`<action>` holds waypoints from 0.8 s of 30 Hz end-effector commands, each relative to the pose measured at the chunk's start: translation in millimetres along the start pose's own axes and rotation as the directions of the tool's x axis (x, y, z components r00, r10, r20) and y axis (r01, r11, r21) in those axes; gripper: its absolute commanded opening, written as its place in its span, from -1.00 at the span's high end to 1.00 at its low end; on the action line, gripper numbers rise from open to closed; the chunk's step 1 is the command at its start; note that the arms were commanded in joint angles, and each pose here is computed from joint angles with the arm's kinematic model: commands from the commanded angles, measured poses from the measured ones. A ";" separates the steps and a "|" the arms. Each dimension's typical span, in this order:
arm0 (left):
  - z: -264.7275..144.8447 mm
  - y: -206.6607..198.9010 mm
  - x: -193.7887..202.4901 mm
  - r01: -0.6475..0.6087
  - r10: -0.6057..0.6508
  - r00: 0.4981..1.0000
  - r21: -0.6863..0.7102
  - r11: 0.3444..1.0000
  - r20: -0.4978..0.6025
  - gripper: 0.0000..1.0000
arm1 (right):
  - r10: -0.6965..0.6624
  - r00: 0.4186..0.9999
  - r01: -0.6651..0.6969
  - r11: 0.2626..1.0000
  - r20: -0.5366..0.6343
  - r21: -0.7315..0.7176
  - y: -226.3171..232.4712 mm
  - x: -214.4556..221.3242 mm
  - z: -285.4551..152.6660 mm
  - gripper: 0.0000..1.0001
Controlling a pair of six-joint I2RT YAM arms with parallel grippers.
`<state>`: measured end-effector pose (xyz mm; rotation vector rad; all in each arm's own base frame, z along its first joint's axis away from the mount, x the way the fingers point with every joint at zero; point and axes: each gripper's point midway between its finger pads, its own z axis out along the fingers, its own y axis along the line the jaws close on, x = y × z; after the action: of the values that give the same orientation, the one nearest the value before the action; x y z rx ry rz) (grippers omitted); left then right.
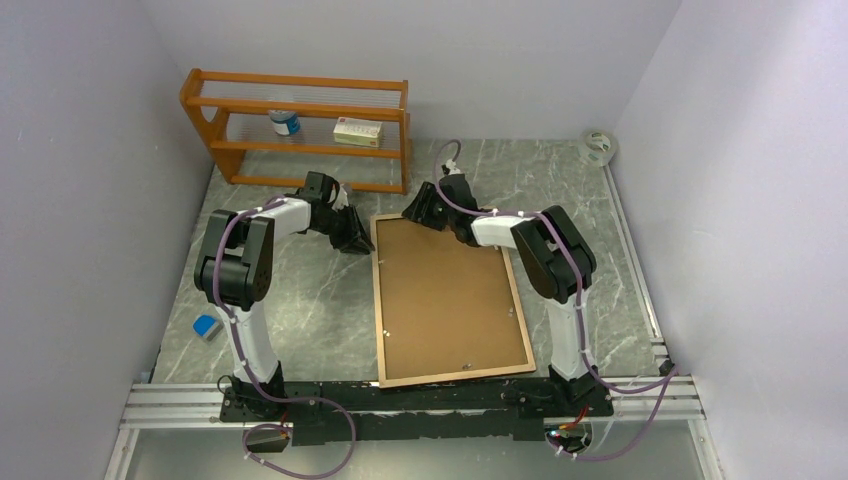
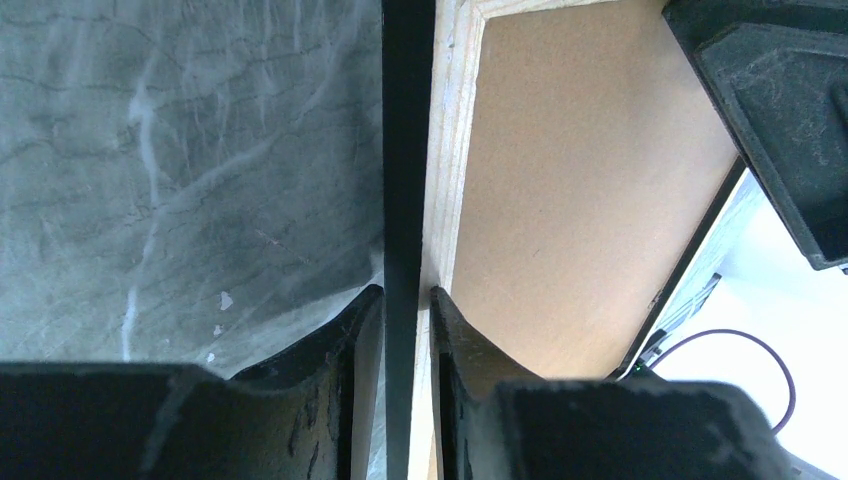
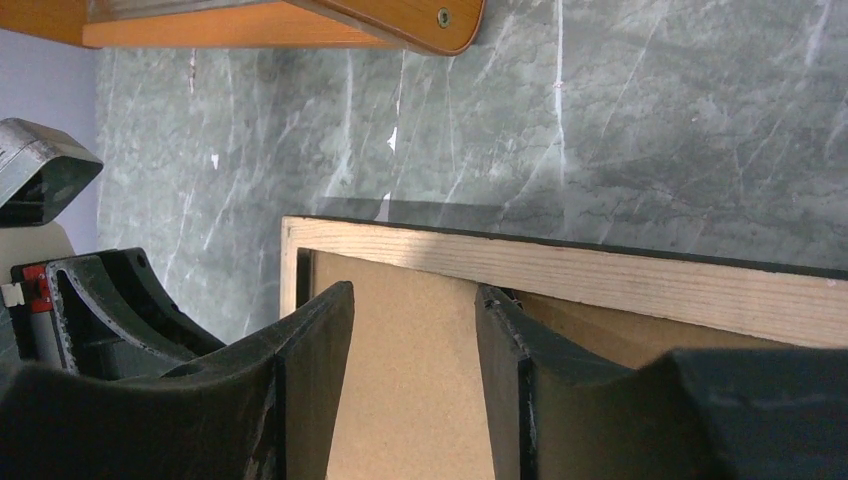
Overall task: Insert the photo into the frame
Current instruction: Install the photo frame at the center of the board.
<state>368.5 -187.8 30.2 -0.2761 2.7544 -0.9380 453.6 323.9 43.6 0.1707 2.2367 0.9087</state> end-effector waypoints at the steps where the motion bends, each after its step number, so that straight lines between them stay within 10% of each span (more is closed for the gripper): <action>1: 5.0 7.8 3.6 -0.018 0.017 0.999 -0.026 1.000 -0.027 0.44 | -0.033 0.999 0.030 0.992 0.029 0.125 -32.3 0.4 2.4 -0.07; 13: 0.3 1.2 -6.0 -0.017 0.016 1.000 -0.031 0.999 -0.006 0.29 | -0.125 0.979 0.137 0.988 0.164 -0.065 61.6 -73.6 -69.5 -0.31; 24: -4.1 -4.3 -5.1 -0.003 0.003 1.000 -0.016 1.000 -0.004 0.10 | -0.068 0.987 0.001 0.912 0.149 0.411 -73.8 -80.8 -156.8 -0.66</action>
<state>367.7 -185.1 28.1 -0.2880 2.7849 -0.9094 446.2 225.1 171.6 0.2283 2.0620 0.6882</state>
